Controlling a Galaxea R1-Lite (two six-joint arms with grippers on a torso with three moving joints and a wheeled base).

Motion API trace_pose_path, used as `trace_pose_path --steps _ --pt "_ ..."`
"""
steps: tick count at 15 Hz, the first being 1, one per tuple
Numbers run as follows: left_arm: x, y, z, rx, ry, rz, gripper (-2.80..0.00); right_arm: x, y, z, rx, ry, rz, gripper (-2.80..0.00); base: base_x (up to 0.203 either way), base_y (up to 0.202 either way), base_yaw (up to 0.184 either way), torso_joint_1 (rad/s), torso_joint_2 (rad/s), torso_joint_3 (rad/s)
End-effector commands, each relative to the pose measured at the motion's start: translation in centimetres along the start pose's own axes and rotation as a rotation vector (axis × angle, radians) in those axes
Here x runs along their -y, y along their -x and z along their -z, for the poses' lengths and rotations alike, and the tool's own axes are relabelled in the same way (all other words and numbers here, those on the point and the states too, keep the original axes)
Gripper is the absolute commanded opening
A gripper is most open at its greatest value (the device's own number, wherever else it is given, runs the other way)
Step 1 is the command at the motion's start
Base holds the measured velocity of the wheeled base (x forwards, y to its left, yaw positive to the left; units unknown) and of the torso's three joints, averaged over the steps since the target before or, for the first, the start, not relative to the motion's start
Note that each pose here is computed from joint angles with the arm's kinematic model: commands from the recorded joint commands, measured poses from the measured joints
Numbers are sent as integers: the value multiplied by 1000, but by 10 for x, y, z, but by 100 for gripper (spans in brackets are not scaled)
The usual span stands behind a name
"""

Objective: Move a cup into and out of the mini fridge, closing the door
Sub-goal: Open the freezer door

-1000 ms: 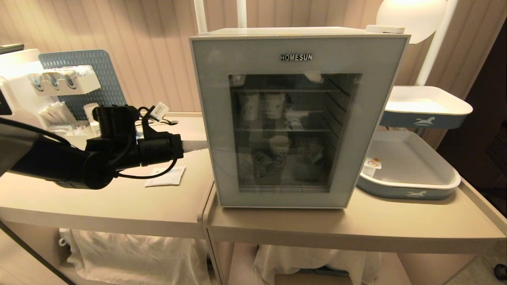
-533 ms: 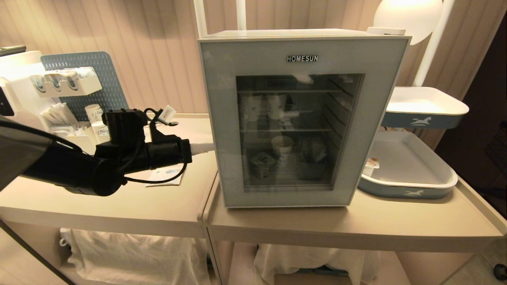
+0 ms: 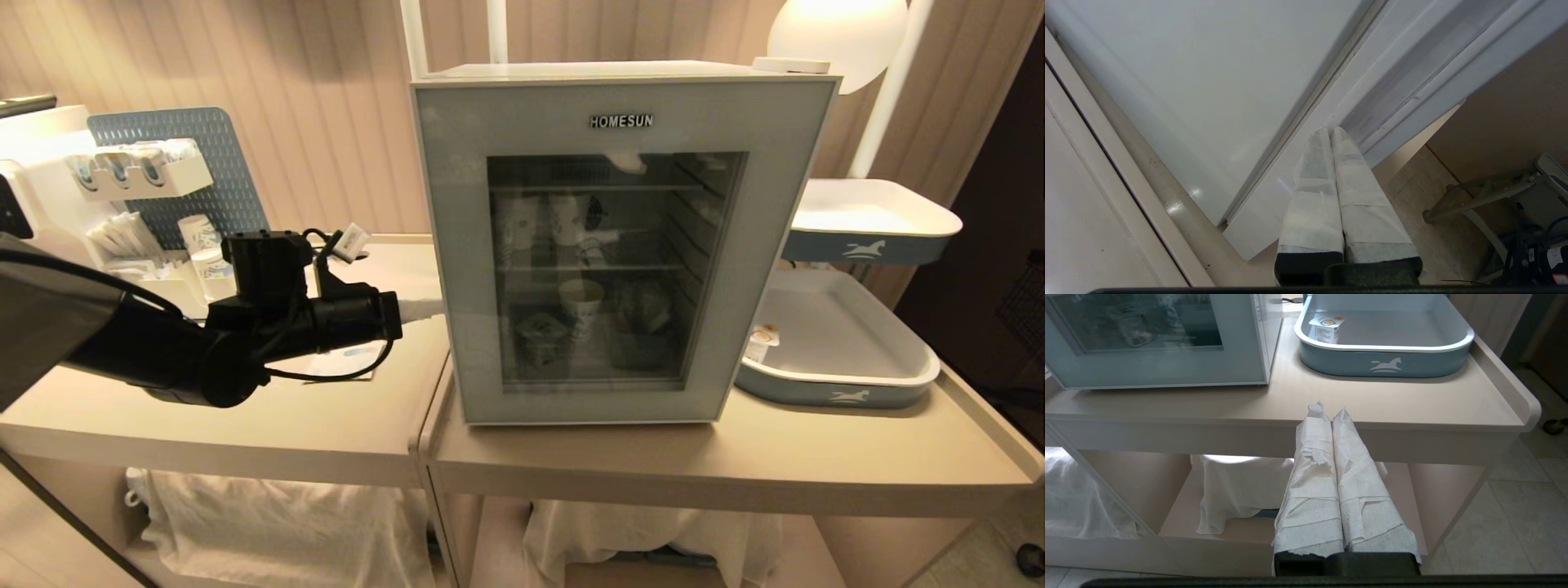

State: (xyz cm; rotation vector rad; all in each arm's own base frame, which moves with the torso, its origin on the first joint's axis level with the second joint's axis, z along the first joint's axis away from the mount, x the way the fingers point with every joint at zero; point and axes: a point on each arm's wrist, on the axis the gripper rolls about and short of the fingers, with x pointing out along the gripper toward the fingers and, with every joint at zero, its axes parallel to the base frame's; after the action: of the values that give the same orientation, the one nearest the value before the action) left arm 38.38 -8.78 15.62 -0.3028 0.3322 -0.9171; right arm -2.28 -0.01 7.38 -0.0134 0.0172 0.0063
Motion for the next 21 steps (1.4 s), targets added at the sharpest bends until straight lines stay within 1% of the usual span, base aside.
trace_pose_path --steps 1,5,7,9,13,15,16,17,18,21 --pt "-1 -1 -2 10 -4 5 -280 0 0 0 -1 0 0 -280 0 0 0 0 0 0" --pt "-2 -5 0 5 -7 7 -280 0 0 0 -2 2 -1 -280 0 0 0 0 0 0" --pt "-2 3 1 6 -14 -7 -280 0 0 0 0 0 -2 -280 0 0 0 0 0 0" --pt "-10 14 -2 31 -28 -37 -280 0 0 0 -1 2 -2 -280 0 0 0 0 0 0" --pt "-10 15 -4 37 -33 -43 -280 0 0 0 -1 2 -3 -280 0 0 0 0 0 0" --pt "-9 17 -4 45 -36 -83 -280 0 0 0 -2 2 -3 -280 0 0 0 0 0 0" --pt "-7 19 -2 45 -46 -118 -280 0 0 0 -1 2 -3 -280 0 0 0 0 0 0" --pt "-8 19 -3 52 -63 -130 -280 0 0 0 0 4 -3 -280 0 0 0 0 0 0" --pt "-8 18 -7 62 -74 -127 -280 0 0 0 0 5 -4 -280 0 0 0 0 0 0" --pt "-3 18 -12 62 -71 -111 -280 0 0 0 0 4 -3 -280 0 0 0 0 0 0"
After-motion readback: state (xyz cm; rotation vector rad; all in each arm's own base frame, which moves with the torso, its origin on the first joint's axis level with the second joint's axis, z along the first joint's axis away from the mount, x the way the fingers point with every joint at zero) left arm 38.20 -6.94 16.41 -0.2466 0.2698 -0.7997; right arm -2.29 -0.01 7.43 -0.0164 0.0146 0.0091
